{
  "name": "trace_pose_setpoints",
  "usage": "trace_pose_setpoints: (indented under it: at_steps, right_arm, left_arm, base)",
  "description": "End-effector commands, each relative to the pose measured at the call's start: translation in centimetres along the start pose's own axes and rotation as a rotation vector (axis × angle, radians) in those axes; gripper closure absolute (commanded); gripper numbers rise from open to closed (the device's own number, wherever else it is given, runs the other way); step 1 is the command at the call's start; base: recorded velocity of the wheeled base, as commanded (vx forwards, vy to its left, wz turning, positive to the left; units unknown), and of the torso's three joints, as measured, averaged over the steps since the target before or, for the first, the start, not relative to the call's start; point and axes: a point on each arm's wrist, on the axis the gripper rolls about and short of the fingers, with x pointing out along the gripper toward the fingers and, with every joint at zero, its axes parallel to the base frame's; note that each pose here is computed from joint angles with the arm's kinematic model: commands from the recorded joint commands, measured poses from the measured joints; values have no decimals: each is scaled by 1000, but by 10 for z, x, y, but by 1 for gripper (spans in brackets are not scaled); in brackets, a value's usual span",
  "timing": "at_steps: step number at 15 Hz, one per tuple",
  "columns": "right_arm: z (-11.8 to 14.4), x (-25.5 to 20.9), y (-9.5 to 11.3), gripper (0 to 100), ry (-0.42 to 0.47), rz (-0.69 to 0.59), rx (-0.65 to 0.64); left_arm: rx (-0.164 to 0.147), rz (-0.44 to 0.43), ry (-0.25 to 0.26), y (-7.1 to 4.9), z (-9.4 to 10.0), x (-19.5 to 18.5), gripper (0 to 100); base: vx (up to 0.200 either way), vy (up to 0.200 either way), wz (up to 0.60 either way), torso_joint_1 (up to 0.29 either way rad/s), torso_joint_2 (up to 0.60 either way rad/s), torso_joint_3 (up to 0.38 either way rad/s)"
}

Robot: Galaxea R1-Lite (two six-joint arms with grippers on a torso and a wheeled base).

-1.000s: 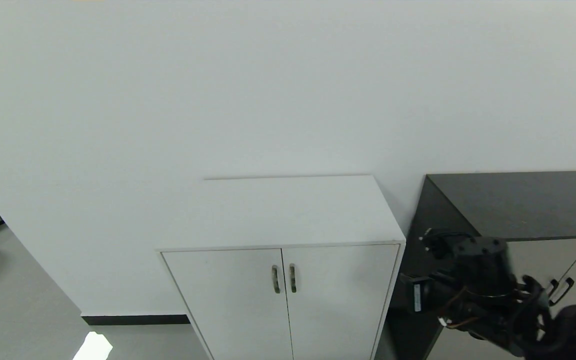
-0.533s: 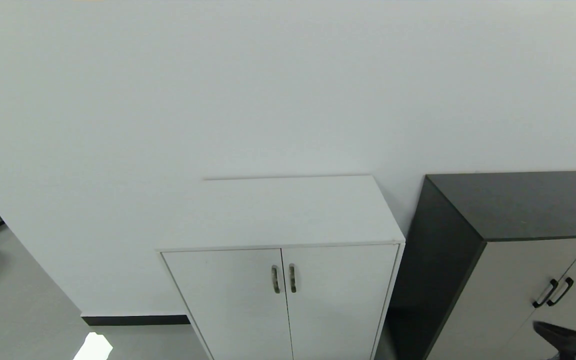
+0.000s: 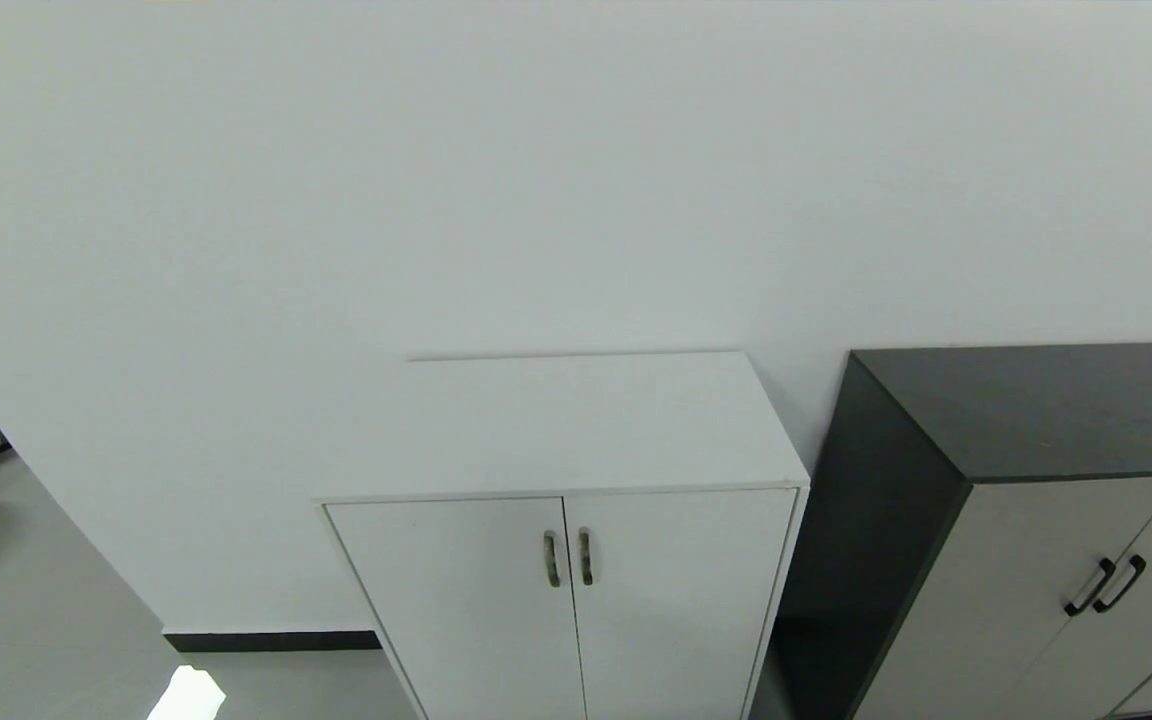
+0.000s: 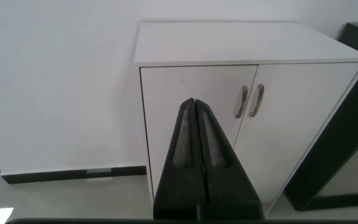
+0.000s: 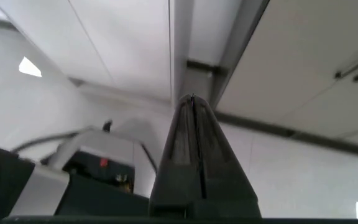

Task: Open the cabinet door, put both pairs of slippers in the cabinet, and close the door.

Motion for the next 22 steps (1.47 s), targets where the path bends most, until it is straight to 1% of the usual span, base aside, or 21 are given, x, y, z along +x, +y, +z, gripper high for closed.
trace_pose_setpoints:
  at_steps: [1, 2, 4, 6, 8, 11, 12, 13, 15, 17, 18, 19, 21, 22]
  right_arm:
    - [-4, -6, 0, 100, -73, -4, 0]
    - [-3, -6, 1, 100, -72, 1, 7]
    - [-4, -5, 2, 100, -74, 77, 19]
    - [-4, -5, 2, 100, -64, 85, 29]
    - [-5, -7, 2, 100, -97, 94, 23]
    - [-5, -7, 2, 100, -93, 128, 2]
    - [-5, -10, 2, 100, -138, 121, -36]
    - [-7, -12, 2, 100, -190, 95, -67]
    - [-10, -15, 2, 100, -243, 20, -31]
    - [-13, -19, 4, 100, -292, -92, 18]
    - [-14, -18, 5, 100, -294, -191, 61]
    - [-13, -16, 5, 100, -273, -235, 99]
    - [-12, -15, 5, 100, -274, -181, 134]
    - [-13, -16, 5, 100, -292, -31, 167]
  left_arm:
    - [1, -1, 1, 0, 0, 0, 100]
    - [1, -1, 0, 0, 0, 0, 100]
    - [1, -1, 0, 0, 0, 0, 100]
    - [1, -1, 0, 0, 0, 0, 100]
    - [1, -1, 1, 0, 0, 0, 100]
    - [1, -1, 0, 0, 0, 0, 100]
    - [1, -1, 1, 0, 0, 0, 100]
    - [1, -1, 1, 0, 0, 0, 100]
    - [2, -1, 1, 0, 0, 0, 100]
    - [2, -1, 1, 0, 0, 0, 100]
    - [2, -1, 1, 0, 0, 0, 100]
    - [2, -1, 0, 0, 0, 0, 100]
    - [2, -1, 1, 0, 0, 0, 100]
    - [-2, 0, 0, 0, 0, 0, 100]
  base:
    - [0, 0, 0, 0, 0, 0]
    - [0, 0, 0, 0, 0, 0]
    - [0, 0, 0, 0, 0, 0]
    - [0, 0, 0, 0, 0, 0]
    - [0, 0, 0, 0, 0, 0]
    - [0, 0, 0, 0, 0, 0]
    - [0, 0, 0, 0, 0, 0]
    - [0, 0, 0, 0, 0, 0]
    - [0, 0, 0, 0, 0, 0]
    - [0, 0, 0, 0, 0, 0]
    - [0, 0, 0, 0, 0, 0]
    - [0, 0, 0, 0, 0, 0]
    - [0, 0, 0, 0, 0, 0]
    - [0, 0, 0, 0, 0, 0]
